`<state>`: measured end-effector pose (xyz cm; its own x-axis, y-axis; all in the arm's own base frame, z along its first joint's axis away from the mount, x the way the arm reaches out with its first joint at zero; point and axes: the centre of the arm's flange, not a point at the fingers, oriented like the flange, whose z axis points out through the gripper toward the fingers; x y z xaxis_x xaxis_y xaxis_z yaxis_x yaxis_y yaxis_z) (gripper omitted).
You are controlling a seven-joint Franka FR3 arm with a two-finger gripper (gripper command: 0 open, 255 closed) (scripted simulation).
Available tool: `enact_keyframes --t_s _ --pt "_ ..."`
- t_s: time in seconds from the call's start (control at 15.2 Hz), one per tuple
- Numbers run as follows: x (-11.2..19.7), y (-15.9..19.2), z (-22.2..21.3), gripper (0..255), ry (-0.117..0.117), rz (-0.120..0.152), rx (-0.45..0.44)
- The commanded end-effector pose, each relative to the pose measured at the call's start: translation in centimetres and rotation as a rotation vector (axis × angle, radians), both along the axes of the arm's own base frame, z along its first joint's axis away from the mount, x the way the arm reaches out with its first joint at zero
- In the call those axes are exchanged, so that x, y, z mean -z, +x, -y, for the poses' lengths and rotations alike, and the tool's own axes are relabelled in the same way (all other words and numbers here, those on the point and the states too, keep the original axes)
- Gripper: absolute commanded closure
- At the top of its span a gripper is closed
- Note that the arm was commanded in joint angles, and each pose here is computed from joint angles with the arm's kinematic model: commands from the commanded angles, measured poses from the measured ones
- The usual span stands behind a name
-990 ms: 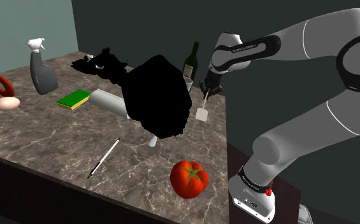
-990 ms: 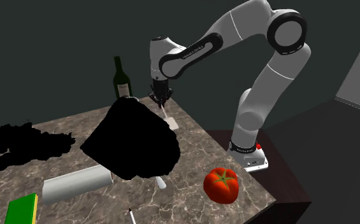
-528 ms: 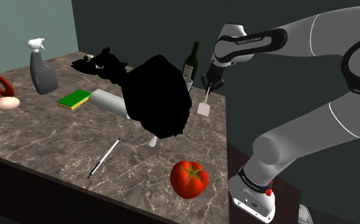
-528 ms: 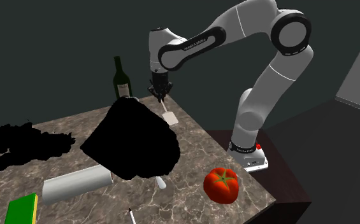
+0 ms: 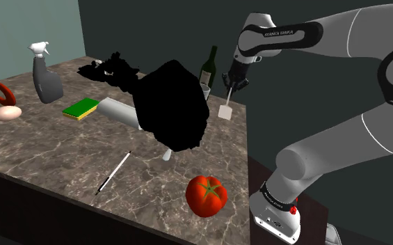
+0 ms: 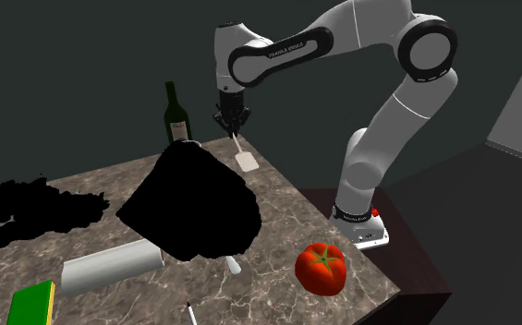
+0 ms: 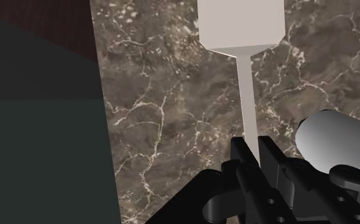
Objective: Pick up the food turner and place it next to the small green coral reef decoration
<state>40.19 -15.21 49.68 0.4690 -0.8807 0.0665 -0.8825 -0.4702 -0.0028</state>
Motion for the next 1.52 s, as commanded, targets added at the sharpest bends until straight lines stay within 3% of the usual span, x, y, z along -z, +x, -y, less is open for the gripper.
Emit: enact_keyframes --t_s 0.0,0.73,1.45 --pt "-1.1 0.0 0.1 255 0.000 -0.001 0.000" --pt "-6.4 0.0 0.1 255 0.000 -0.001 0.000" --pt "-6.4 12.5 -7.3 255 0.000 -0.001 0.000"
